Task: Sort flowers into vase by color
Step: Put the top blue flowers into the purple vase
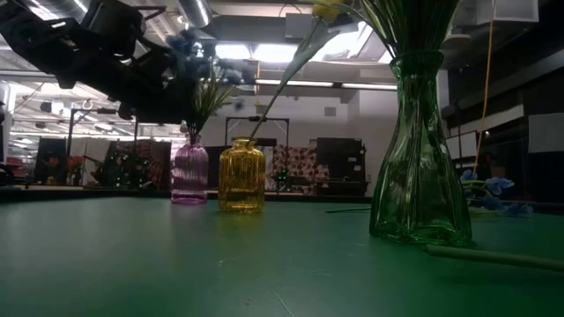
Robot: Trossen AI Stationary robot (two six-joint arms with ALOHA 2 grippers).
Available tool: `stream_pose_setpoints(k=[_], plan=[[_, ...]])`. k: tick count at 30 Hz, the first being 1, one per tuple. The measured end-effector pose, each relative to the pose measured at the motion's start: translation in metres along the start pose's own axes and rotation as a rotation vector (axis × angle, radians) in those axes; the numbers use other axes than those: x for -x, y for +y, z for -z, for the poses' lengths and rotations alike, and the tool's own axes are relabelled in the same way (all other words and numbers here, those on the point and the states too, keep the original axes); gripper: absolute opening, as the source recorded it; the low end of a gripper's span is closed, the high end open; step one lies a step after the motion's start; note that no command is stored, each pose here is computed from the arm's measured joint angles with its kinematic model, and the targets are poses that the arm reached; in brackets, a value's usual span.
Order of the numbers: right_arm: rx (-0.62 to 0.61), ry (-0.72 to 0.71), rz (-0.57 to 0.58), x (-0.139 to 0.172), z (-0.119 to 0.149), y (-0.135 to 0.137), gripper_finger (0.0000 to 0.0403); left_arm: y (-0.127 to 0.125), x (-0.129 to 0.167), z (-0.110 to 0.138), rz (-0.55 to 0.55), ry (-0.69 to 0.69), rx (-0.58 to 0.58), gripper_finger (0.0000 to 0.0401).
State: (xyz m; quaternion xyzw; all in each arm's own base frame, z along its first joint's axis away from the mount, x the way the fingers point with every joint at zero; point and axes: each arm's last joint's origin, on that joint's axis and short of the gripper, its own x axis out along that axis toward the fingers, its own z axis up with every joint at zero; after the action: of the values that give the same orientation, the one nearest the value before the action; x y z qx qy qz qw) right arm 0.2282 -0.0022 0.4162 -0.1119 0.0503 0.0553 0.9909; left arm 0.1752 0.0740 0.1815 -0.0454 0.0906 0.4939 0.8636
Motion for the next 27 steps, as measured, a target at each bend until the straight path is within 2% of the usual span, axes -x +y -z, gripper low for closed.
stream_pose_setpoints(k=[7, 16, 23, 27], plan=[[0.000, 0.003, -0.001, 0.0000, 0.0003, 0.0001, 0.0159, -0.0011, 0.0024, -0.0036, 0.094, -0.002, 0.052, 0.0276], [-0.002, 0.015, -0.004, 0.0000, 0.0014, 0.0004, 0.0159, -0.0008, 0.0024, 0.0016, 0.102, 0.046, 0.038, 0.0276], [0.000, 0.057, -0.013, 0.0001, 0.0056, 0.0013, 0.0159, -0.0038, 0.0029, 0.0021, 0.209, 0.069, 0.030, 0.0276], [0.000, 0.058, -0.014, 0.0001, 0.0057, 0.0013, 0.0159, -0.0020, 0.0017, 0.0019, 0.188, 0.066, 0.016, 0.0276]])
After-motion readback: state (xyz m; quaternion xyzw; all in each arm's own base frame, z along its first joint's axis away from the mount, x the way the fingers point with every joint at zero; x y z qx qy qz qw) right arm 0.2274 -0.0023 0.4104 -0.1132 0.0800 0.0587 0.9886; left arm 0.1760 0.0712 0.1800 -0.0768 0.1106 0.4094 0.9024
